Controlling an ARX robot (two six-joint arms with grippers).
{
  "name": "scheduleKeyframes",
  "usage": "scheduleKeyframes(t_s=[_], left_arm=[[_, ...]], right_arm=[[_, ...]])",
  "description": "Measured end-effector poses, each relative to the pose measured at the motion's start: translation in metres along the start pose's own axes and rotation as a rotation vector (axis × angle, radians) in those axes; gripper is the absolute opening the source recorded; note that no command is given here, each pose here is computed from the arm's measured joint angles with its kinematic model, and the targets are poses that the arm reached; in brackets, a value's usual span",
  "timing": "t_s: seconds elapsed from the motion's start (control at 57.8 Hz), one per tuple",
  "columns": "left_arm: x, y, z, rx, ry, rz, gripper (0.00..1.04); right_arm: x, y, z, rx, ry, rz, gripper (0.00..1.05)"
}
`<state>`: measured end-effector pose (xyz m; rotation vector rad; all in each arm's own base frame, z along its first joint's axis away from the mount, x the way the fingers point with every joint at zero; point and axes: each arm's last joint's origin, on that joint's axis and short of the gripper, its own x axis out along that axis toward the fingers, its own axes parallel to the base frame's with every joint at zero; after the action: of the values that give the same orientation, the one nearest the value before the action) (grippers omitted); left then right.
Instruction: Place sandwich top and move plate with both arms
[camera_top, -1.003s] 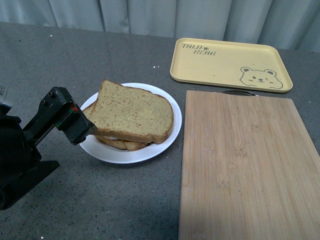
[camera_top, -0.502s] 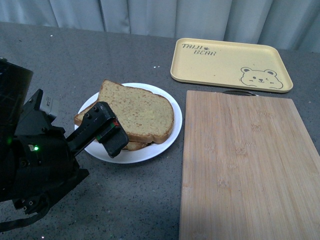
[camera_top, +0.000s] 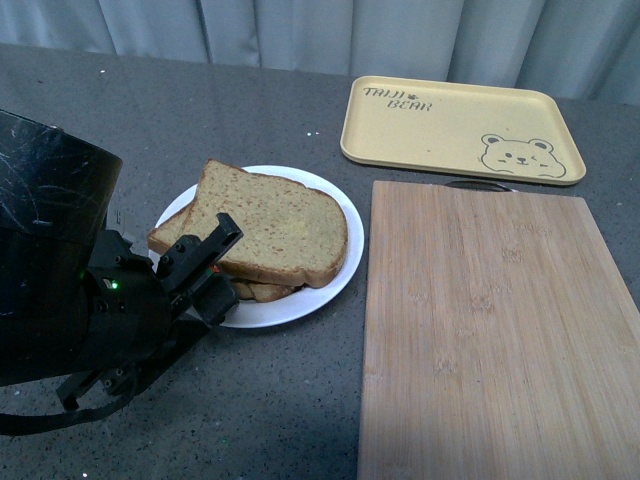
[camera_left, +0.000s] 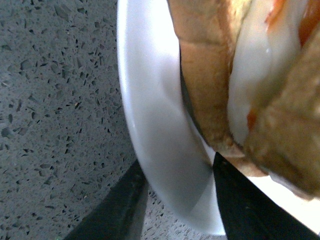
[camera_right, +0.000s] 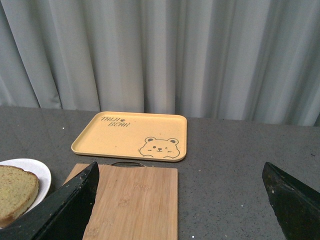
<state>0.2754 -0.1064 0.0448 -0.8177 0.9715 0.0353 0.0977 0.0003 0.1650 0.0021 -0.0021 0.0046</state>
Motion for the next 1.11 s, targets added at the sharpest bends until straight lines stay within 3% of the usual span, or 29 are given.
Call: scheduleKeyframes(t_s=[0.277,0.536,0.744,0.847,1.107], left_arm=[[-0.003,0.001,0.015,-0.188,0.008,-0.096,0.04],[-0.014,0.004,0.013,-0.267,0.026,-0.228,0.04],[-0.020,-0.009,0.017,-0.299,0.015,-0.378,0.04],[-0.016,-0.035,0.025,-0.297,0.001,-0.425,0.04],[0.031,-0.098,0.037,-0.289,-0.013,-0.414,0.04]], right_arm=[[0.000,0.000,0.000,0.000,0.000,0.000,0.95],[0.000,0.000,0.000,0.000,0.000,0.000,0.95],[0.000,0.000,0.000,0.000,0.000,0.000,0.95],[0.000,0.000,0.000,0.000,0.000,0.000,0.95],[0.000,0.000,0.000,0.000,0.000,0.000,0.95]])
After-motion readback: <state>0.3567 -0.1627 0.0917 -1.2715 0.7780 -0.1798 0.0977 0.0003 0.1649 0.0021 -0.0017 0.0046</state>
